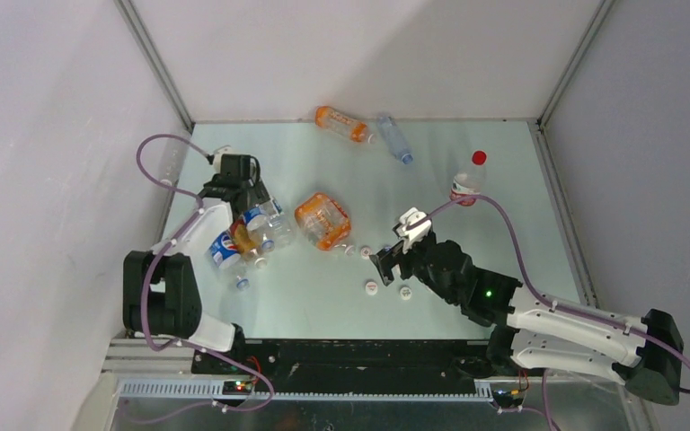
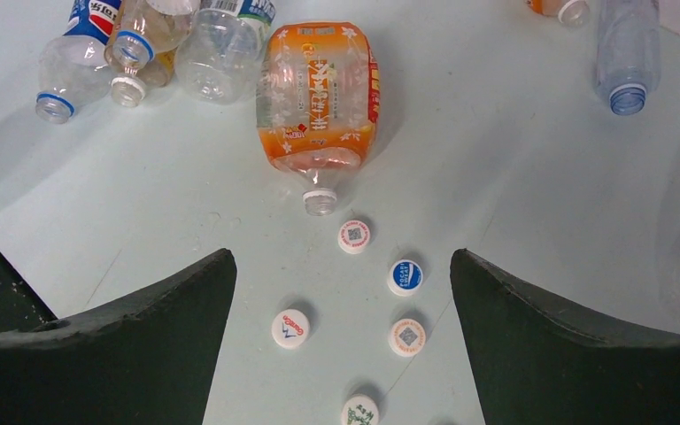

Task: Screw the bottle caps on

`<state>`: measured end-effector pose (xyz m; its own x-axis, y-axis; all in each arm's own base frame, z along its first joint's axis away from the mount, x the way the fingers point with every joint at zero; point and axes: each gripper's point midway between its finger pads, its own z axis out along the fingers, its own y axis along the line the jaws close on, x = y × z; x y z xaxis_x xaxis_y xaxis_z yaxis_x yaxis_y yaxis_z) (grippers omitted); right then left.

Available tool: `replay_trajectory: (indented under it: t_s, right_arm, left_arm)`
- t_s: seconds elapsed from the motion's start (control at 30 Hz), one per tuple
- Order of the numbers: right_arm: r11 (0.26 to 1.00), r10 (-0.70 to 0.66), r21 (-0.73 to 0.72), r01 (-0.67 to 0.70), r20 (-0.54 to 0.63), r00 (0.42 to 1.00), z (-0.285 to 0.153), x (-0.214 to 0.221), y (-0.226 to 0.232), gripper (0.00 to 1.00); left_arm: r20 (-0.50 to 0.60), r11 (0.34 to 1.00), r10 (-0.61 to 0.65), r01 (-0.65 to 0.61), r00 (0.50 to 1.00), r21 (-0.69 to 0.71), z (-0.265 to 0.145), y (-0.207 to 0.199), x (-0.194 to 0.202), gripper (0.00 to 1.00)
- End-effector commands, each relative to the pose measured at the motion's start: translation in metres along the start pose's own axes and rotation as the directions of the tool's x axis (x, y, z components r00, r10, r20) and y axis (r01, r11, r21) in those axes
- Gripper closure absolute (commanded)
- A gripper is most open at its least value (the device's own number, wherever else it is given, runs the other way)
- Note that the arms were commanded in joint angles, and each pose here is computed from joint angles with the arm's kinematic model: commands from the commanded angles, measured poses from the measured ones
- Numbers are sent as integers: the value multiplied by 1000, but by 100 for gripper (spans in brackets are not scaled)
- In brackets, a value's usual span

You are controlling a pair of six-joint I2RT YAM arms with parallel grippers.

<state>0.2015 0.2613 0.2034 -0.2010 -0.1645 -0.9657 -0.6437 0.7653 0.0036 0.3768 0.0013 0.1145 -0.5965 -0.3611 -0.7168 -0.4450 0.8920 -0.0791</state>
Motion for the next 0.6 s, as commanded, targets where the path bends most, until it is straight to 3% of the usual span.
replay_trajectory:
  t_s: [0.0, 0.27, 0.57]
  right_arm:
    - [1000, 0, -11, 1, 56, 998, 6, -14, 5, 7]
    - [999, -32, -35, 34, 68, 997, 16, -14, 12, 8]
    - [986, -17, -159, 45, 177, 984, 26, -38, 43, 9]
  left_arm:
    - [17, 997, -74, 74, 997, 3, 8, -1, -6, 17]
    - [-47, 992, -120, 122, 992, 40, 10, -10, 9, 38]
    - [-30, 940, -317, 318, 948, 120, -39, -17, -6, 55]
